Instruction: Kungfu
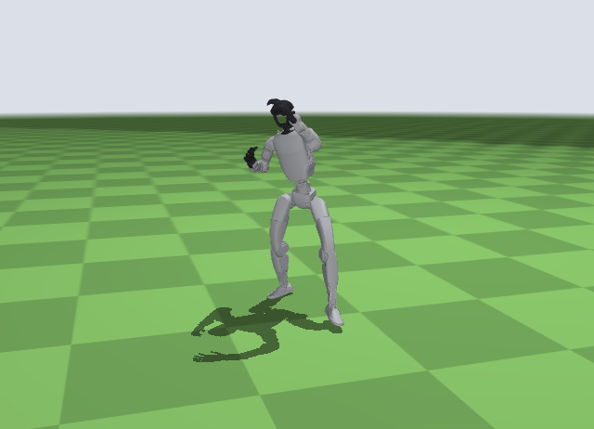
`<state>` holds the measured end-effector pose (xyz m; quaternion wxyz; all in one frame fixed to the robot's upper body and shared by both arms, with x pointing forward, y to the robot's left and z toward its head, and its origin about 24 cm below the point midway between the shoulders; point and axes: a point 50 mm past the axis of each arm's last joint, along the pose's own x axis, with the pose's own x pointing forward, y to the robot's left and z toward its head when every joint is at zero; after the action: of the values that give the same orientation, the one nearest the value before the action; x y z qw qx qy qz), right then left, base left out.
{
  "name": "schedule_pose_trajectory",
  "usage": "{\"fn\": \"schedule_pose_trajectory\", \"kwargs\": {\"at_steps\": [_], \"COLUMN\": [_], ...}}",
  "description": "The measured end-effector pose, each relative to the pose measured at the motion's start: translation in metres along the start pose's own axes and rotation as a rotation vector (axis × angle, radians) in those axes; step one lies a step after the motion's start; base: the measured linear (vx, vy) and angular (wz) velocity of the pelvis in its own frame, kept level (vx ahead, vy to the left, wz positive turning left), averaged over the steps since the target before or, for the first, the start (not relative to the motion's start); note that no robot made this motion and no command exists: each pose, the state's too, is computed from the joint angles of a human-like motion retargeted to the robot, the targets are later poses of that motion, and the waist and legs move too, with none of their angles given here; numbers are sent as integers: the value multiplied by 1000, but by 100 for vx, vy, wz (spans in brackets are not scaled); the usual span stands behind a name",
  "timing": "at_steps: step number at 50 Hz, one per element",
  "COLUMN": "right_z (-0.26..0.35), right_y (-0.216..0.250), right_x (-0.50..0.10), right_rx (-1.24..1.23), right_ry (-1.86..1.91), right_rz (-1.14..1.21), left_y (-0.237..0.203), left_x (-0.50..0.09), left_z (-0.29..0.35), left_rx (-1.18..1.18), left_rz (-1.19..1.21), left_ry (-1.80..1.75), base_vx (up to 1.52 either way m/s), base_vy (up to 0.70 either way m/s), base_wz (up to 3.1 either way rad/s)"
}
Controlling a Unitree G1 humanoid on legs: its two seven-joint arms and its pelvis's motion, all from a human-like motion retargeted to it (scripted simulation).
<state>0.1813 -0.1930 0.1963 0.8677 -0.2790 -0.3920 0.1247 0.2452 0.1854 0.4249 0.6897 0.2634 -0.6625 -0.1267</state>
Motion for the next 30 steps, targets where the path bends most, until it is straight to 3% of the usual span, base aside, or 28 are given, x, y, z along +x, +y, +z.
{"fn": "schedule_pose_trajectory", "kwargs": {"at_steps": [4,7,10,12,13,15,18,21,30], "right_z": [1,-18,-126,-156,-165,-162,-139,-135,-137], "right_y": [-13,-82,-149,-186,-180,-178,-187,-168,-141], "right_x": [88,141,143,108,95,105,140,161,179], "right_rx": [-17,-447,-1020,-1137,-1035,-878,-1061,-1239,-1173], "right_ry": [-215,-111,603,1285,1452,1428,1081,884,821], "right_rz": [3,21,-9,-52,57,82,-165,-63,-45], "left_y": [-2,-21,-40,-29,-24,-15,-11,-9,-5], "left_x": [34,64,83,85,82,84,87,81,68], "left_z": [12,27,38,46,47,59,70,64,59], "left_rx": [279,206,209,307,342,402,462,464,502], "left_rz": [-15,-85,-136,-104,-90,-67,-67,-58,23], "left_ry": [-82,-180,-231,-239,-233,-269,-292,-266,-262], "base_vx": [29,39,45,29,29,3,4,25,15], "base_vy": [-9,-66,-41,-16,-11,-24,-25,6,3], "base_wz": [453,306,73,75,132,138,41,-53,-22]}}
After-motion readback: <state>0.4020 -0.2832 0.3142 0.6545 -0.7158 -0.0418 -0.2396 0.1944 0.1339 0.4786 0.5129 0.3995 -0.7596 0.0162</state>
